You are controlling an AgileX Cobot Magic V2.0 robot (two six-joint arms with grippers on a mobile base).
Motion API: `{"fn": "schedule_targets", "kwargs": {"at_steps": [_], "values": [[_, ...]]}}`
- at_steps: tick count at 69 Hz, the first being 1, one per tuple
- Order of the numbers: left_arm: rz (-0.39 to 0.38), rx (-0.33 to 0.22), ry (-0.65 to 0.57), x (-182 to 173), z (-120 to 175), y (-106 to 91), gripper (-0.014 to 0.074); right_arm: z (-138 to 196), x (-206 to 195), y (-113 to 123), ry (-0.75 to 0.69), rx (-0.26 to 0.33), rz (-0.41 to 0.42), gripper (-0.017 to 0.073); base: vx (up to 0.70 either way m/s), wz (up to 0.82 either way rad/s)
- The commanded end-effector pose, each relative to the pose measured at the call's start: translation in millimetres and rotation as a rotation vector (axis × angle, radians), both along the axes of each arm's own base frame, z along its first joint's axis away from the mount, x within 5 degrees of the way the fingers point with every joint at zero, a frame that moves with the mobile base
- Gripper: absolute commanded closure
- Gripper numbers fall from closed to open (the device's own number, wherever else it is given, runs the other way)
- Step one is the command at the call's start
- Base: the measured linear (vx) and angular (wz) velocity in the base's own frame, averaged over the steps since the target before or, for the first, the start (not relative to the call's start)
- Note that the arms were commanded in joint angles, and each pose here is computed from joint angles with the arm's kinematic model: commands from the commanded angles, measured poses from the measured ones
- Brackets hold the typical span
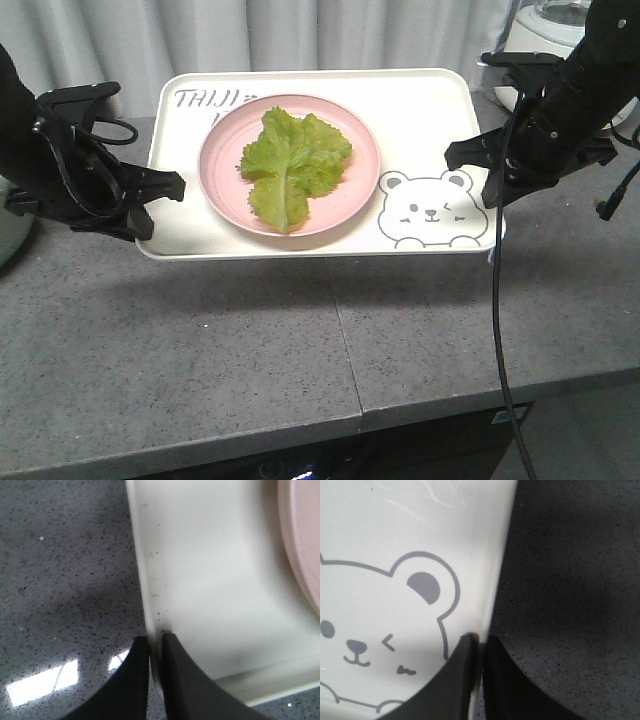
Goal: Transfer vegetables to tray and serve
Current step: 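Hold the lifted tray level with both grippers, then carry the tray with both grippers while the base turns away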
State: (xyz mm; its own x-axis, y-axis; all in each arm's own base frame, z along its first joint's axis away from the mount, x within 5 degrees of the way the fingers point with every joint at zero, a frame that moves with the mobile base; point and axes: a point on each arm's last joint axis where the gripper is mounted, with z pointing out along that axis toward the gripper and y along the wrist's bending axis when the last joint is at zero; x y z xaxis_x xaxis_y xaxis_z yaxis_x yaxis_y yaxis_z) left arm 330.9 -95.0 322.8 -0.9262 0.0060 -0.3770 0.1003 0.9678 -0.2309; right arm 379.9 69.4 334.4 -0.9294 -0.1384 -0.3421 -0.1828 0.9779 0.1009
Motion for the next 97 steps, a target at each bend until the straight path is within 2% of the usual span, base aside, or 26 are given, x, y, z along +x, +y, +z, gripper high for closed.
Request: {"fn": "schedule_targets", "kwargs": {"at_steps": [1, 97], "values": [[-0.022, -0.077, -0.135, -6.3, 29.4, -7.7, 0.0601, 28.9, -14.3, 1.2, -0.064, 0.027, 0.032, 0.0564, -0.01, -0.19], [-0.021, -0.077, -0.135, -6.3, 29.4, -7.7, 0.0601, 28.9, -14.3, 1.3, -0.064, 0.028, 0.032, 0.0564, -0.01, -0.26]]}}
